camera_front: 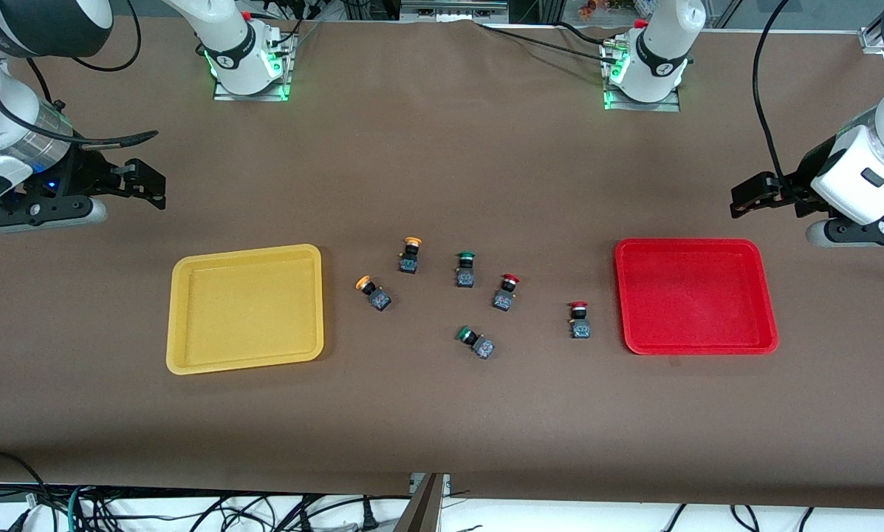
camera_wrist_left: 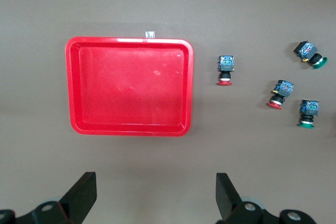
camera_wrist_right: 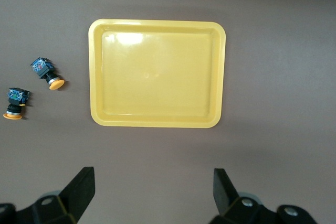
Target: Place red and yellow buttons in trays
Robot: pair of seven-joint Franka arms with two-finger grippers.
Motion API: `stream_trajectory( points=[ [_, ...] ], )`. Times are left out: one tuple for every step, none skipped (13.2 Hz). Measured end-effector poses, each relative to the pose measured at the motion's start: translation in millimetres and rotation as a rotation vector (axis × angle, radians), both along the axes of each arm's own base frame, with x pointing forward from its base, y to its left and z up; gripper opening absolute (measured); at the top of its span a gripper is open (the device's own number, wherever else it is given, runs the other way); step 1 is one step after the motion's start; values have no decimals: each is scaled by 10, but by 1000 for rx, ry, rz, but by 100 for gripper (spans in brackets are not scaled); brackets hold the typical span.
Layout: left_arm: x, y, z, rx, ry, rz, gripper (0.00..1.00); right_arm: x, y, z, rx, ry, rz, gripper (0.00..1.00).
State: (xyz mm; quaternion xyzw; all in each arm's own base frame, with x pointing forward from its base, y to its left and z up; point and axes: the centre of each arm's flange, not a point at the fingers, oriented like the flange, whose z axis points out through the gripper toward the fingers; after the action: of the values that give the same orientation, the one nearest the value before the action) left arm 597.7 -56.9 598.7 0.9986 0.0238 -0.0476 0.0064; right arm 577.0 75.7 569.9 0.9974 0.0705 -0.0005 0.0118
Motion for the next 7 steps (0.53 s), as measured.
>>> stream_trajectory(
  points=[
    [4, 1, -7, 0, 1, 0, 100, 0, 0, 0, 0, 0, 0, 100],
    [14, 0, -28, 1, 4, 0, 100, 0, 0, 0, 0, 0, 0, 100],
    [29, -3, -56, 1, 7, 0, 100, 0, 0, 0, 0, 0, 0, 100],
    [48, -16, -92, 1, 10, -2, 100, -1, 5, 2, 0, 0, 1, 100],
    [72, -54, -133, 1, 10, -7, 100, -1, 13, 6, 0, -1, 2, 100],
    [104, -112, -179, 1, 7, -16, 100, -2, 17, 8, 0, -1, 3, 100],
    [150, -179, -246, 1, 2, -26, 100, -2, 18, 8, 0, -1, 3, 100]
  ],
)
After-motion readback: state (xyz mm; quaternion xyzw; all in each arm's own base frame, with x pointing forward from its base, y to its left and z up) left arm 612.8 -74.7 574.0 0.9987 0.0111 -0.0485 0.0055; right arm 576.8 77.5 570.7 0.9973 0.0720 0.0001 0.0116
